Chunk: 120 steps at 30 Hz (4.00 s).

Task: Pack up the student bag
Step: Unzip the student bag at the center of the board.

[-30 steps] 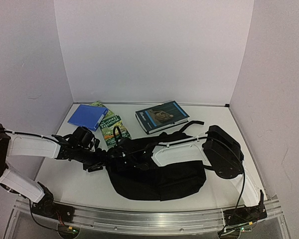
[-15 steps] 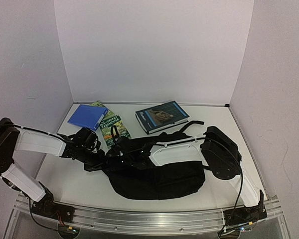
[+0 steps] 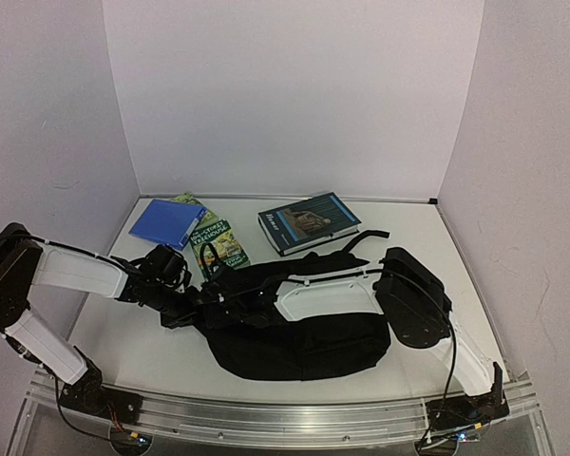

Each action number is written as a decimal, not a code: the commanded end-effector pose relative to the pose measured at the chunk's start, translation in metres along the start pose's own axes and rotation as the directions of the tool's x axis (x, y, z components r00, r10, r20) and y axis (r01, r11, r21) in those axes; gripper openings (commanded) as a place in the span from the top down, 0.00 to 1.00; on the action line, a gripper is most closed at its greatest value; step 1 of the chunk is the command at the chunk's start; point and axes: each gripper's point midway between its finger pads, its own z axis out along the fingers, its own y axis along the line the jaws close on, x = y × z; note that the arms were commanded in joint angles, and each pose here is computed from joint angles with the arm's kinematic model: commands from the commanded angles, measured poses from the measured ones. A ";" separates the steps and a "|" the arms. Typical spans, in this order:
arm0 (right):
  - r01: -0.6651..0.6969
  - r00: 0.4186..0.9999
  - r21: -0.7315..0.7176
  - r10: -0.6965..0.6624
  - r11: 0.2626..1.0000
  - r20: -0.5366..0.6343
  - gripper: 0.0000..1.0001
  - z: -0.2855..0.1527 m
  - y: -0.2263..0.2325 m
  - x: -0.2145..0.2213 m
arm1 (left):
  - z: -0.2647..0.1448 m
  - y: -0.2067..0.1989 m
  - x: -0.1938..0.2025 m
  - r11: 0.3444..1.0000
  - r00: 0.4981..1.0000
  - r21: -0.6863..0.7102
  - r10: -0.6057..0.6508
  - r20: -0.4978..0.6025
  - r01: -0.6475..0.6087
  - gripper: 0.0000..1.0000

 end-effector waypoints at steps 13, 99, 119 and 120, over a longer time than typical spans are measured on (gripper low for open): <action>0.051 0.982 0.275 0.002 0.960 -0.191 0.23 0.013 -0.087 0.078 | -0.002 0.012 0.007 1.000 1.000 -0.002 -0.021 0.023 0.021 1.00; -0.456 0.888 -0.036 0.457 0.889 0.046 0.62 -0.178 -0.212 -0.008 | -0.049 -0.040 -0.052 0.973 0.972 0.139 0.161 0.168 -0.185 0.78; -0.523 0.845 -0.041 0.524 0.851 0.109 0.22 -0.207 -0.228 -0.009 | -0.078 -0.200 -0.006 0.733 0.893 0.511 0.375 0.248 -0.449 0.21; -0.523 0.844 -0.046 0.525 0.851 0.109 0.22 -0.207 -0.227 -0.011 | -0.067 -0.200 -0.005 0.745 0.898 0.502 0.380 0.223 -0.440 0.21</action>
